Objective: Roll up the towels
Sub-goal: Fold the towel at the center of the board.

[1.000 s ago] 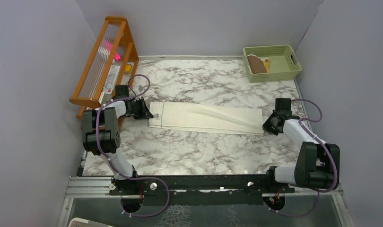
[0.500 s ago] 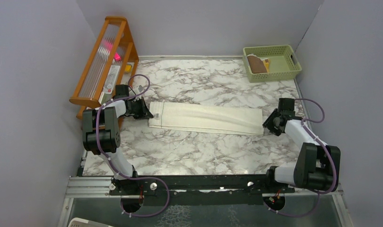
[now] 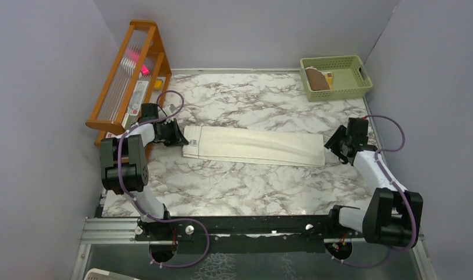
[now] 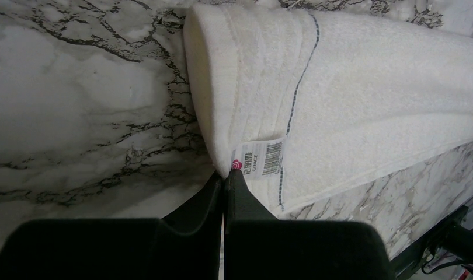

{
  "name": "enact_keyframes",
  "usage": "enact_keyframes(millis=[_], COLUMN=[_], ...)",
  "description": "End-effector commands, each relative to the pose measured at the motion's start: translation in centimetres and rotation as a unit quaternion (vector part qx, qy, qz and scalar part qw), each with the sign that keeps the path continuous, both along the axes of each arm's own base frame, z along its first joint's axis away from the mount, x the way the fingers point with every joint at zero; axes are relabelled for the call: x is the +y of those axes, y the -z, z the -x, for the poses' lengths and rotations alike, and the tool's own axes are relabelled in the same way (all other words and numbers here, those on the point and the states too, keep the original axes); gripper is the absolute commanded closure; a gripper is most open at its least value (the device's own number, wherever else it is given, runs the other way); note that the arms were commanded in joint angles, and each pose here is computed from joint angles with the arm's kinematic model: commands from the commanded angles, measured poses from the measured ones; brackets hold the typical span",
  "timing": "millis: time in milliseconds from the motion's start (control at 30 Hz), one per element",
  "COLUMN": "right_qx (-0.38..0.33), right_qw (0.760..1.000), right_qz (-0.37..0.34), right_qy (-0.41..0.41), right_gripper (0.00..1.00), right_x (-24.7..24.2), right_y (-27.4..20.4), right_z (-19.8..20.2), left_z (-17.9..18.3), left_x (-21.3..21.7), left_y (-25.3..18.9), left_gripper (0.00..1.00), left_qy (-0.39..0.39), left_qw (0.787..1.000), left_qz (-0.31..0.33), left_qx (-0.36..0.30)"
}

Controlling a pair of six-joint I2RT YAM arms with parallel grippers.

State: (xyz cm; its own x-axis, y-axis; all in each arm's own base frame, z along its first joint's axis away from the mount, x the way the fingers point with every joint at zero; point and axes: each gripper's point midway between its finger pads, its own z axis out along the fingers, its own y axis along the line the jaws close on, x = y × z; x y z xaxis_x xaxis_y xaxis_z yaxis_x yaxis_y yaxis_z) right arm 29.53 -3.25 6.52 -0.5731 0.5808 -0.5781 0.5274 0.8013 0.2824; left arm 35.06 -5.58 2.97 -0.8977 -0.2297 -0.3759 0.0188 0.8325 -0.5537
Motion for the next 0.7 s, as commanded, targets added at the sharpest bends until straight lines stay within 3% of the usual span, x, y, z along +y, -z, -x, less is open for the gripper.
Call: enact_keyframes(millis=[0, 167, 333, 533, 667], right_qx=[-0.045, -0.051, -0.058, -0.06, -0.059], right_qw=[0.998, 0.997, 0.995, 0.993, 0.993], right_qz=[0.016, 0.023, 0.004, 0.011, 0.018], right_qy=[-0.029, -0.059, -0.081, -0.099, -0.105], right_gripper=[0.49, 0.49, 0.49, 0.49, 0.48], right_x=[0.9, 3.4, 5.6, 6.5, 6.5], right_y=[-2.5, -2.6, -2.2, -2.3, -2.4], right_z=[-3.1, -5.4, -7.1, -7.5, -7.3], left_z=[-1.0, -0.6, -0.5, -1.8, -3.0], left_x=[1.2, 5.8, 8.8, 9.4, 6.6], left_y=[-4.7, -6.9, -8.3, -10.5, -11.9], left_gripper=[1.0, 1.0, 1.0, 1.0, 1.0], left_qy=[-0.034, -0.127, -0.181, -0.163, -0.103], left_qw=[0.998, 0.978, 0.956, 0.938, 0.924], left_qz=[-0.034, -0.152, -0.218, -0.292, -0.355], left_qx=[-0.05, -0.065, -0.077, -0.092, -0.1])
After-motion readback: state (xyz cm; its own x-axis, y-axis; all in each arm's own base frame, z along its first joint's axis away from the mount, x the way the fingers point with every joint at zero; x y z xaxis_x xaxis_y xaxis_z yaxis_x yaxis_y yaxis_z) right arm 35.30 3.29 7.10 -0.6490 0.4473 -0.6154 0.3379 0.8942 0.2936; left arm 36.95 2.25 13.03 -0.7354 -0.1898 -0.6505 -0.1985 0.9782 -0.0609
